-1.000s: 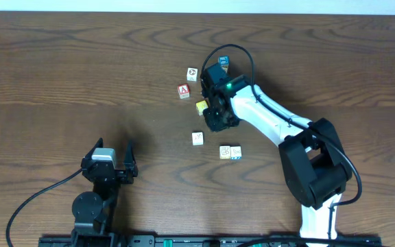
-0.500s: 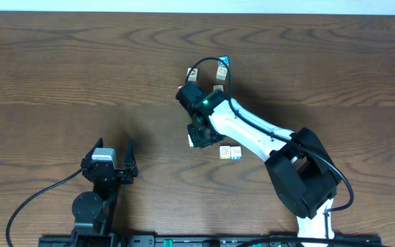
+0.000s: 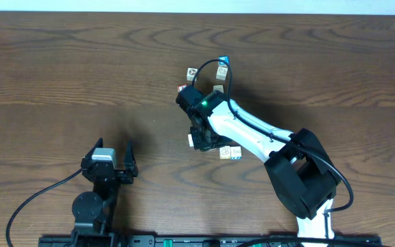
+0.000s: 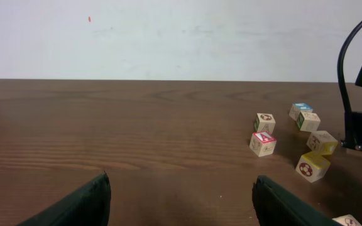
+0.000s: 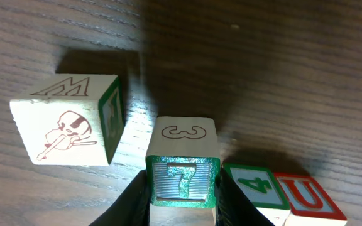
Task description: Lift 5 blocks
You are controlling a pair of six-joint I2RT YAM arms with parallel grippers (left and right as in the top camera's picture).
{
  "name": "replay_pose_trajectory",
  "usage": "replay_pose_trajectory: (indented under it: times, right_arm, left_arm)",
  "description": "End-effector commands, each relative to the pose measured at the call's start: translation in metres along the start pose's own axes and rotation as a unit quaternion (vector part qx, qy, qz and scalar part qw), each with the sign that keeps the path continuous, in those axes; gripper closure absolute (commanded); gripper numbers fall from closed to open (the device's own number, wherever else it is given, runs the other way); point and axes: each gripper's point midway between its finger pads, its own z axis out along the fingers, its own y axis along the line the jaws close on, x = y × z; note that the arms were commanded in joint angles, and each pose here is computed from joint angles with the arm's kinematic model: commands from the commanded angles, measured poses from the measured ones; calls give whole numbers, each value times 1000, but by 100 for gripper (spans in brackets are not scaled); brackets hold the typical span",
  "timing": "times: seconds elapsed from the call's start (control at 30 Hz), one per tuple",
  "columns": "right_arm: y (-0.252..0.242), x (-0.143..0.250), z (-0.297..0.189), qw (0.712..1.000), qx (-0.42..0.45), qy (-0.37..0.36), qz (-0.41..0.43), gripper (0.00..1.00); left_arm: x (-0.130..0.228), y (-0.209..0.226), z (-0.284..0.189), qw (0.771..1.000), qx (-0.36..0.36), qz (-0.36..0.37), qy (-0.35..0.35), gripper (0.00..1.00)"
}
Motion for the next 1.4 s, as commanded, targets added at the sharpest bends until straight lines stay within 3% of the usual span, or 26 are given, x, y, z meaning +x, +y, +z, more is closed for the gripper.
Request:
replay_pose_trajectory:
  times: [0.0, 0.37, 1.07, 1.37]
  right_arm:
    - [1, 5, 4, 1000, 18, 0, 3, 71]
    - [0, -4, 4, 999, 25, -23, 3, 60]
    - [-23, -19, 1, 995, 80, -57, 1, 56]
    - [-17, -16, 1, 995, 77, -56, -10, 45]
  left_arm:
    - [16, -1, 1, 1000, 5, -4, 26, 27]
    - [16, -1, 1, 1000, 5, -4, 26, 27]
    - [16, -1, 1, 1000, 5, -4, 26, 27]
    - [16, -1, 1, 1000, 5, -4, 26, 27]
